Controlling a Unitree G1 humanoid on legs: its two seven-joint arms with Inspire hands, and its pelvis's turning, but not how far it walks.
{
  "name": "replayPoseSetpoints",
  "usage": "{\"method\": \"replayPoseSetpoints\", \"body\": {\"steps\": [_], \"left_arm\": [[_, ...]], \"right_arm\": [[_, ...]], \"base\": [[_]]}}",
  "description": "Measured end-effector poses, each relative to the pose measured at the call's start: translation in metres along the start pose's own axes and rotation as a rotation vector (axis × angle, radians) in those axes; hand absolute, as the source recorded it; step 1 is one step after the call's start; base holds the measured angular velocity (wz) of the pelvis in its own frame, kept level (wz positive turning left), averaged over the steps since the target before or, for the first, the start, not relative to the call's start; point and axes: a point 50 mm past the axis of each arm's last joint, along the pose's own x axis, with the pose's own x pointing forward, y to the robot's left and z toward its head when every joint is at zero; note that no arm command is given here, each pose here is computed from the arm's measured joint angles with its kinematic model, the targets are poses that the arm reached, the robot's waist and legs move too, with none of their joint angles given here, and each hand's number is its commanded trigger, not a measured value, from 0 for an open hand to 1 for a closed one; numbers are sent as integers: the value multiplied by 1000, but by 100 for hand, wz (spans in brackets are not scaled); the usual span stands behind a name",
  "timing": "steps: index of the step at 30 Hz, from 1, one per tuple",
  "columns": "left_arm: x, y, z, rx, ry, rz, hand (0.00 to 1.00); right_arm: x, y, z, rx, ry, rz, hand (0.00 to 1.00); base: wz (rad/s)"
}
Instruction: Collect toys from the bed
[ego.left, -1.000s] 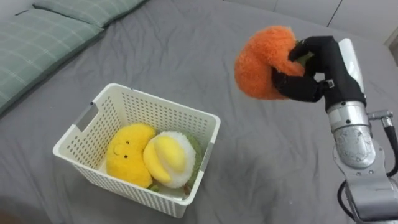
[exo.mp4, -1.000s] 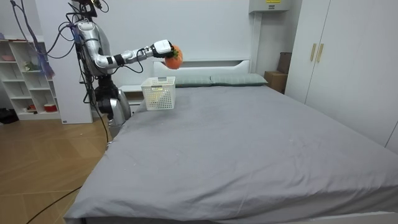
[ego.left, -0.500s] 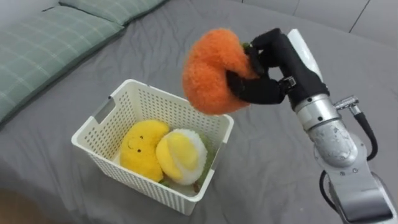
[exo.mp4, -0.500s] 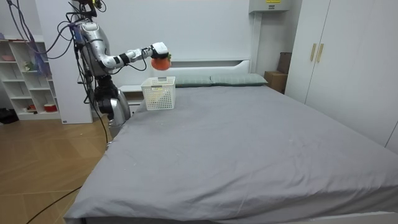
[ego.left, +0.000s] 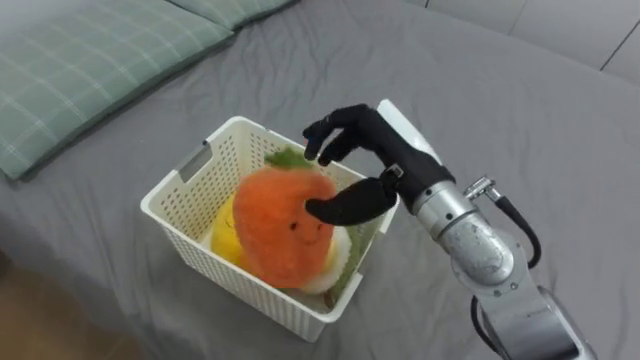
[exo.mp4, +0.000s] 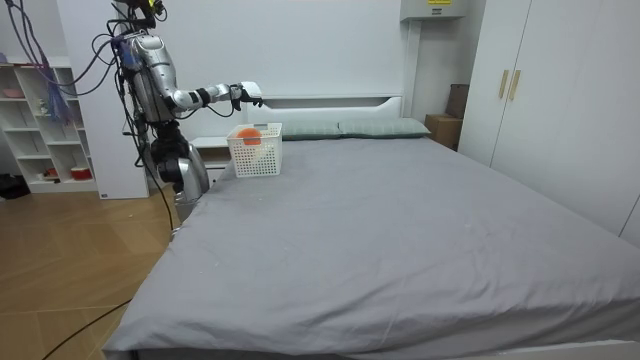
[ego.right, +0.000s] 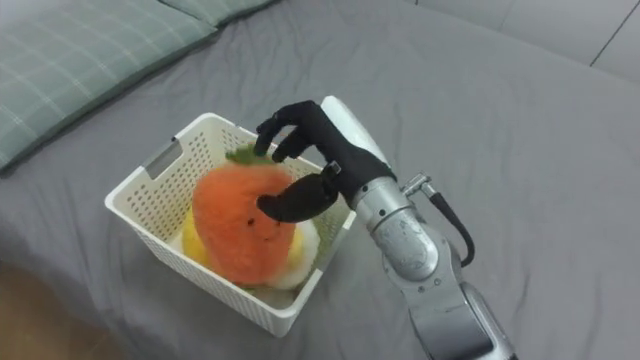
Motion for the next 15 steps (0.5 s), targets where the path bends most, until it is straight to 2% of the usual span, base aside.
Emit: {"method": "replayPoseSetpoints", "body": {"steps": [15], "left_arm": [[1,-1,5,-6,-6,19,0]], "right_arm": [[1,6,-8,-1,37,40,0]], "base": [[-3]]}}
